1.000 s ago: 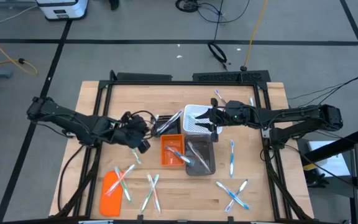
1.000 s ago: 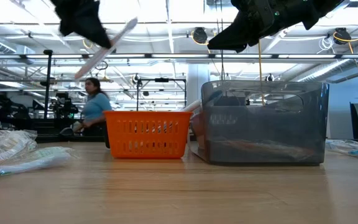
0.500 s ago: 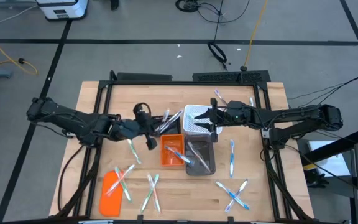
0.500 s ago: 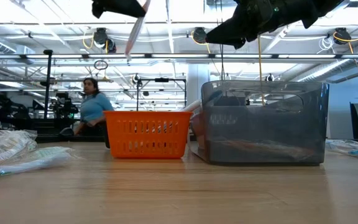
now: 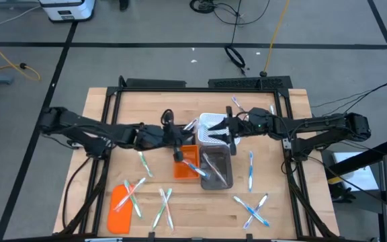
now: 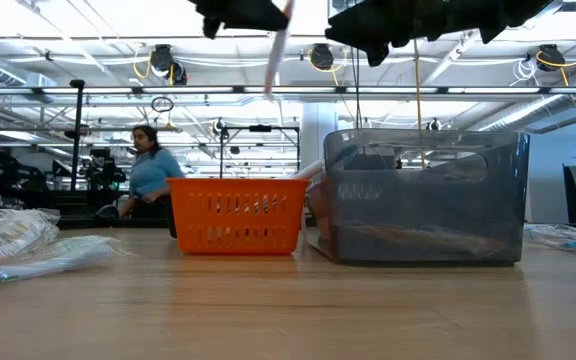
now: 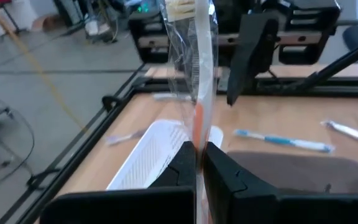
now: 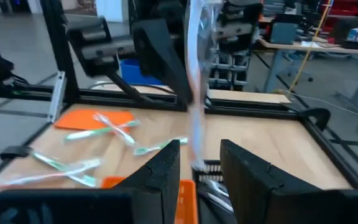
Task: Pick & Place Toothbrushes
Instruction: Put the orange toothbrush into the gray bin
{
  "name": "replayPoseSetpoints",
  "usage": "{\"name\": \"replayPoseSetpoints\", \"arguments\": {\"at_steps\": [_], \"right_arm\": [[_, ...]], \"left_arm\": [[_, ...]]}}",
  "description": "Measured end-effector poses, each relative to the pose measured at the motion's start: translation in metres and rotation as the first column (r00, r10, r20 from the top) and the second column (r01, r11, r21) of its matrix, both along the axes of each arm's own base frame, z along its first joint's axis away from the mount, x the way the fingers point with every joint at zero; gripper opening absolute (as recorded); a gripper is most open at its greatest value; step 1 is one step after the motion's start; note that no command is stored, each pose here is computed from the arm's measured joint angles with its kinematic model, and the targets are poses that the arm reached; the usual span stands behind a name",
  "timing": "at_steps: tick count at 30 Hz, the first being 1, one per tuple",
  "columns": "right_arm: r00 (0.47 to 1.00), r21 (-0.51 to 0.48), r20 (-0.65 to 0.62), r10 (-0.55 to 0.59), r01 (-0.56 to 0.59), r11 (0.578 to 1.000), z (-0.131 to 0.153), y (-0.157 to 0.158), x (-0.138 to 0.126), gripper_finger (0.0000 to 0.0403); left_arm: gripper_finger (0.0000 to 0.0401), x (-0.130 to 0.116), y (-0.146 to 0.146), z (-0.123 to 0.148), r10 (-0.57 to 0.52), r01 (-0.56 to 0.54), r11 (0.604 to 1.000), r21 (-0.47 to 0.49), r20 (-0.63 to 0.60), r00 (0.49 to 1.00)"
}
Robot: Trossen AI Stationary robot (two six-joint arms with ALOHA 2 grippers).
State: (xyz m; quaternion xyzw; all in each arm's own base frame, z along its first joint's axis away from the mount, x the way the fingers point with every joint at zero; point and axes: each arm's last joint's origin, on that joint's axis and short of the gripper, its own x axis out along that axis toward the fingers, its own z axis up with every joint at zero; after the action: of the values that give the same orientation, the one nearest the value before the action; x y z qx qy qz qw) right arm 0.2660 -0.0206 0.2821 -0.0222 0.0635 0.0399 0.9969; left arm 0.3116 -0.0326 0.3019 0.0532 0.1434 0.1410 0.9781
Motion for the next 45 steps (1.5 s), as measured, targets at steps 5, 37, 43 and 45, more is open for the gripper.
{"name": "replayPoseSetpoints", "arguments": {"at_steps": [5, 37, 43, 45], "right_arm": [[1.0, 0.023, 0.004, 0.013, -0.013, 1.0, 0.001, 0.0, 0.0, 0.0112], [0.996, 0.001, 0.084, 0.043, -0.043, 0.999, -0.003, 0.008, 0.014, 0.0128], [0.989, -0.015, 0.135, 0.059, -0.057, 0.998, -0.001, 0.012, 0.018, 0.01], [0.989, -0.016, 0.138, 0.058, -0.057, 0.998, -0.001, 0.012, 0.018, 0.0071]], "left_arm": [[0.0003, 0.016, 0.004, -0.007, -0.049, 0.049, 0.999, 0.01, 0.05, 0.998], [0.0004, 0.032, 0.008, -0.018, -0.103, 0.103, 0.995, -0.003, 0.097, 0.99], [0.0003, 0.031, 0.008, -0.019, -0.099, 0.101, 0.995, -0.013, 0.09, 0.991], [0.0002, 0.031, 0.008, -0.019, -0.099, 0.101, 0.995, -0.017, 0.082, 0.992]]}}
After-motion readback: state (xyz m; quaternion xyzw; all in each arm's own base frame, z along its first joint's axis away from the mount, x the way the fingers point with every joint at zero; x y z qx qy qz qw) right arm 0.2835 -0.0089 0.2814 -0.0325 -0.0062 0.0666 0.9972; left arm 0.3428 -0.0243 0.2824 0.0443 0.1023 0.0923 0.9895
